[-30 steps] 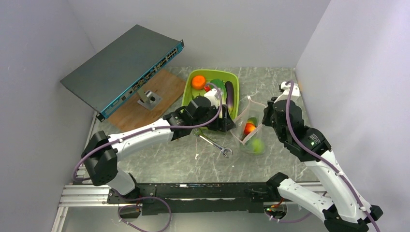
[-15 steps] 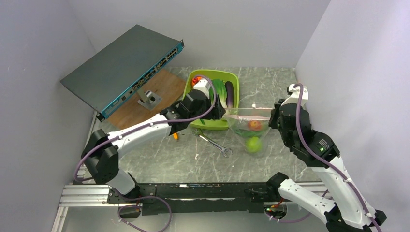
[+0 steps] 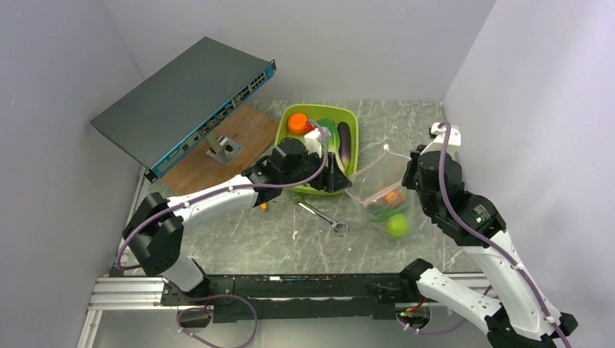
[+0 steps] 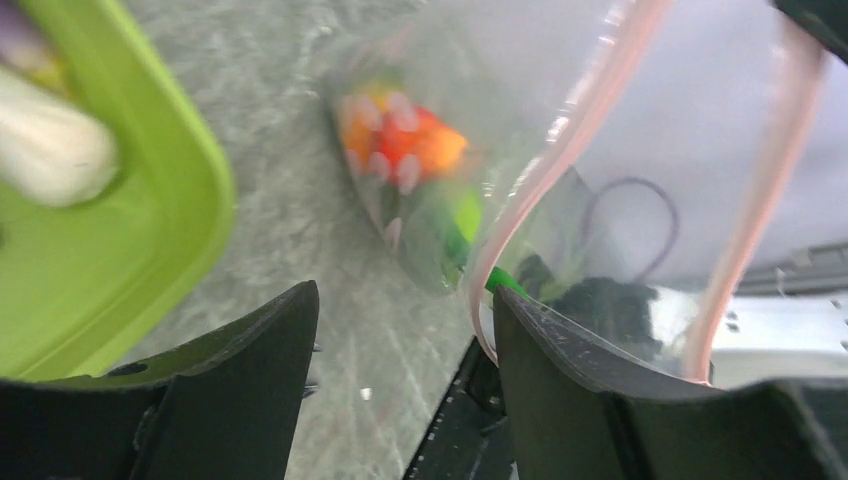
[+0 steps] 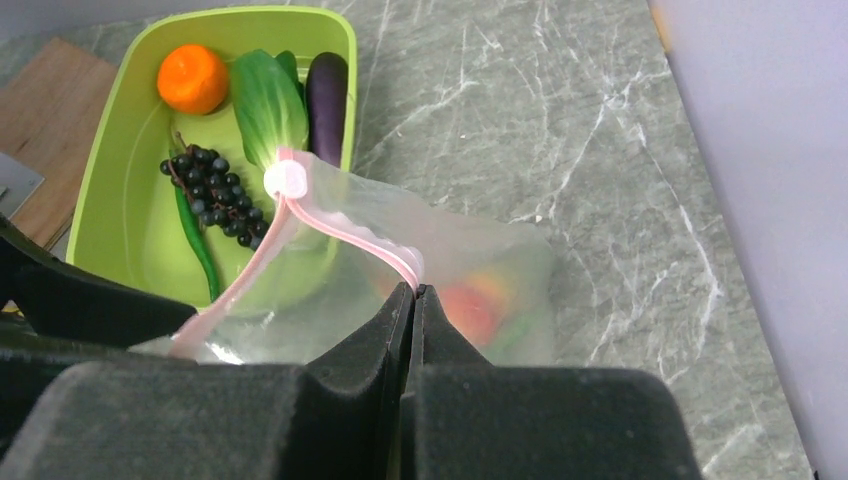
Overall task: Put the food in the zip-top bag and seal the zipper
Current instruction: Adjust the zipper food storage bag at the center of the board.
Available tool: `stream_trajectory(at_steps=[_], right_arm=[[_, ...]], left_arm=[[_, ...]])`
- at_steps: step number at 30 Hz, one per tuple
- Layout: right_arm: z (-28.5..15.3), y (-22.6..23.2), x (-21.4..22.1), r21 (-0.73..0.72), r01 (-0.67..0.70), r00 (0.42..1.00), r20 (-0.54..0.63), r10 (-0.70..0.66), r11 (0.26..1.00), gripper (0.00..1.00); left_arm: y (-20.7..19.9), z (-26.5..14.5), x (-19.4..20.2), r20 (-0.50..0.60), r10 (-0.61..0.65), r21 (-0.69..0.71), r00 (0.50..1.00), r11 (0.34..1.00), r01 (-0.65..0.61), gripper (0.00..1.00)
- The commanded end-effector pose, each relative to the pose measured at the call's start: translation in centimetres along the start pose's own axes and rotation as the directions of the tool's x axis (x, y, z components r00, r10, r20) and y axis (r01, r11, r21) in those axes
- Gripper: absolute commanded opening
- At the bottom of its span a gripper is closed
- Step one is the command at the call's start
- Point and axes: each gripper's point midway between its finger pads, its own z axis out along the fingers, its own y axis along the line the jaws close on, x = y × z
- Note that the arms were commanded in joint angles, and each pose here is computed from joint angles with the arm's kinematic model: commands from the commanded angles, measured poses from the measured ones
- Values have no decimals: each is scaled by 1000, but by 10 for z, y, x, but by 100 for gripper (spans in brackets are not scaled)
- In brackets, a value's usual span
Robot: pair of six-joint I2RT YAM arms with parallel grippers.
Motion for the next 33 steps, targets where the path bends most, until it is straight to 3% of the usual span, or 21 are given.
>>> stream_trajectory(at_steps=[1, 4, 9, 15, 22, 24, 25, 28, 30, 33], right_arm=[[4, 18, -15, -65, -44, 998, 32, 46, 997, 0], [6, 24, -9, -83, -41, 999, 1, 41, 996, 0], [9, 26, 12, -88, -33, 998, -63, 28, 996, 0], [13, 18, 42, -53, 66, 981, -177, -75, 996, 17], [16, 17, 66, -60, 135, 950, -276, -147, 989, 27], [15, 21, 66, -85, 124, 953, -268, -142, 989, 10], [16, 21, 64, -77, 118, 956, -260, -134, 990, 1], [20, 14, 56, -29, 122, 967, -221, -126, 992, 0], [25, 9, 52, 16, 135, 970, -204, -129, 991, 0], [30, 5, 55, 56, 153, 967, -212, -138, 987, 0]], left_arm=[[-70, -12, -10, 29, 62, 240, 998, 968, -68, 67], [-83, -12, -7, 14, 53, 279, 999, 959, -55, 60], [-91, -9, -6, 5, -4, 326, 1000, 945, 2, 38], [-92, -5, -3, 3, -49, 349, 999, 936, 45, 19], [-96, 3, -10, 11, -53, 362, 999, 931, 45, 14], [-95, 5, -11, 6, -51, 354, 999, 934, 46, 18], [-93, 6, -12, 9, -47, 339, 999, 940, 41, 24], [-77, 3, -19, 52, -12, 235, 999, 972, 0, 59], [-67, -5, -27, 112, 22, 167, 993, 985, -41, 69], [-59, -22, -41, 224, 90, 104, 970, 988, -116, 76]])
